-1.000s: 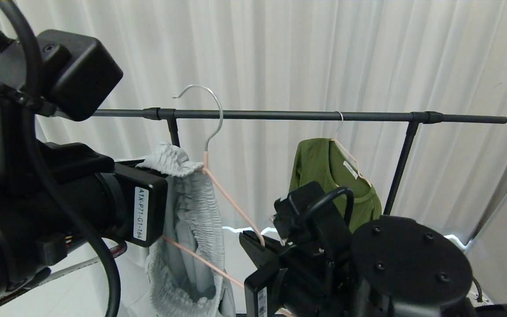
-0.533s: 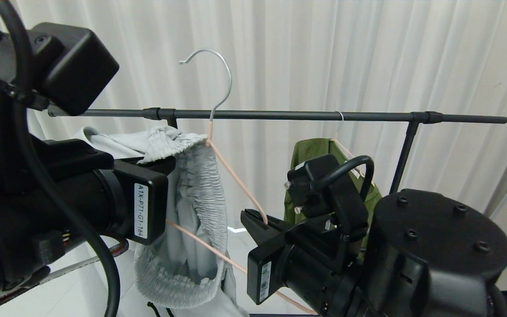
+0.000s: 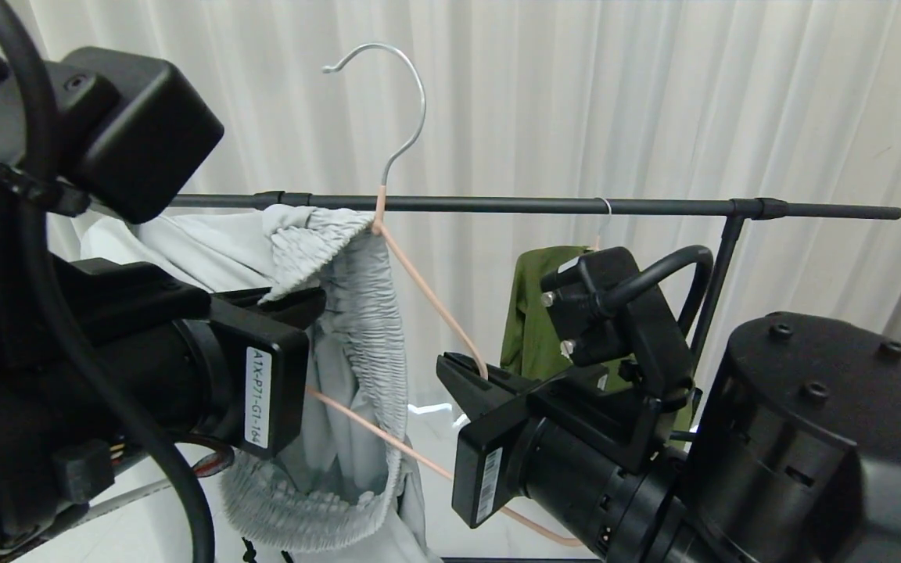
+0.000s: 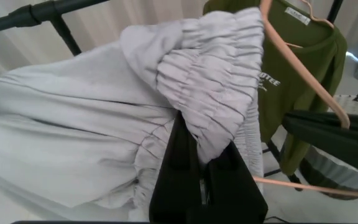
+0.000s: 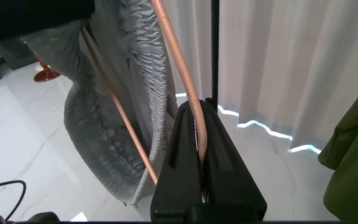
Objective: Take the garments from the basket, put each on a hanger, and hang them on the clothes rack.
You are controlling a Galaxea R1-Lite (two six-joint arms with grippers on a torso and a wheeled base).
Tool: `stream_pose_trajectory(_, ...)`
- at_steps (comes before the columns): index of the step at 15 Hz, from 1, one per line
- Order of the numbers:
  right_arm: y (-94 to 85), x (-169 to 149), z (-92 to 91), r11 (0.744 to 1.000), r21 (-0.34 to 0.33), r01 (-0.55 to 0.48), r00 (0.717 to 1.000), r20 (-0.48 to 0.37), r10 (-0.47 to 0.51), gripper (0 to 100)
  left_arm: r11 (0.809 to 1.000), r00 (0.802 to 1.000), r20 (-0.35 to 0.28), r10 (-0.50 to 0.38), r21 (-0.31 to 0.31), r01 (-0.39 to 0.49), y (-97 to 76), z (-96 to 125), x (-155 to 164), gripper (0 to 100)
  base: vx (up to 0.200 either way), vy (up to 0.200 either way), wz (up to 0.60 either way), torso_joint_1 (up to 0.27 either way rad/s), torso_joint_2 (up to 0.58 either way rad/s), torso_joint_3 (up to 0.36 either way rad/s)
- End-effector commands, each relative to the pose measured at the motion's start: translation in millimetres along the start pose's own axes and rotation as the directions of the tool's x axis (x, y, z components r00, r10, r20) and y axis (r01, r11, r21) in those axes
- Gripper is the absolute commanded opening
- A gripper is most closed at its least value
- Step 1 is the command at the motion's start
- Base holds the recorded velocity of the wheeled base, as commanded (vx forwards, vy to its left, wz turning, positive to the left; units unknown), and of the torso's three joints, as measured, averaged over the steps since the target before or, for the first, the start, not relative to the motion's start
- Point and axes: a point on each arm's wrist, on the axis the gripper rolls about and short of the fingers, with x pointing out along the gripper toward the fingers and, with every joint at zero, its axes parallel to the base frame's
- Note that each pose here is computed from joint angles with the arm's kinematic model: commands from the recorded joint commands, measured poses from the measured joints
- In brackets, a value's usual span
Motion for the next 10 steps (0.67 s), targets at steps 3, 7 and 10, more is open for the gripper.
stream_pose_trajectory(3,0.3,-3.2,6.3,1.000,0.007,-0.007,1.000,0.024,0.006,0,1.000,1.000,-0.004,-0.004,0.007,0.004,-1.5,-1.5,0.2,100,0.000,0.000,0.00,0.000,0.00,0.000)
stream_pose_trajectory(7,-0.3,-8.5,13.3,1.000,0.014,-0.010,0.999,0.043,0.009,0,1.000,1.000,-0.002,-0.005,0.005,0.005,-1.2,-1.3,-0.2,100,0.000,0.000,0.00,0.000,0.00,0.000)
stream_pose_trajectory(10,-2.3,-10.4,16.3,1.000,0.016,0.003,0.999,0.053,-0.004,0,0.999,0.999,0.017,-0.042,0.005,0.042,-1.0,-2.2,-10.5,100,0.000,0.000,0.00,0.000,0.00,0.000)
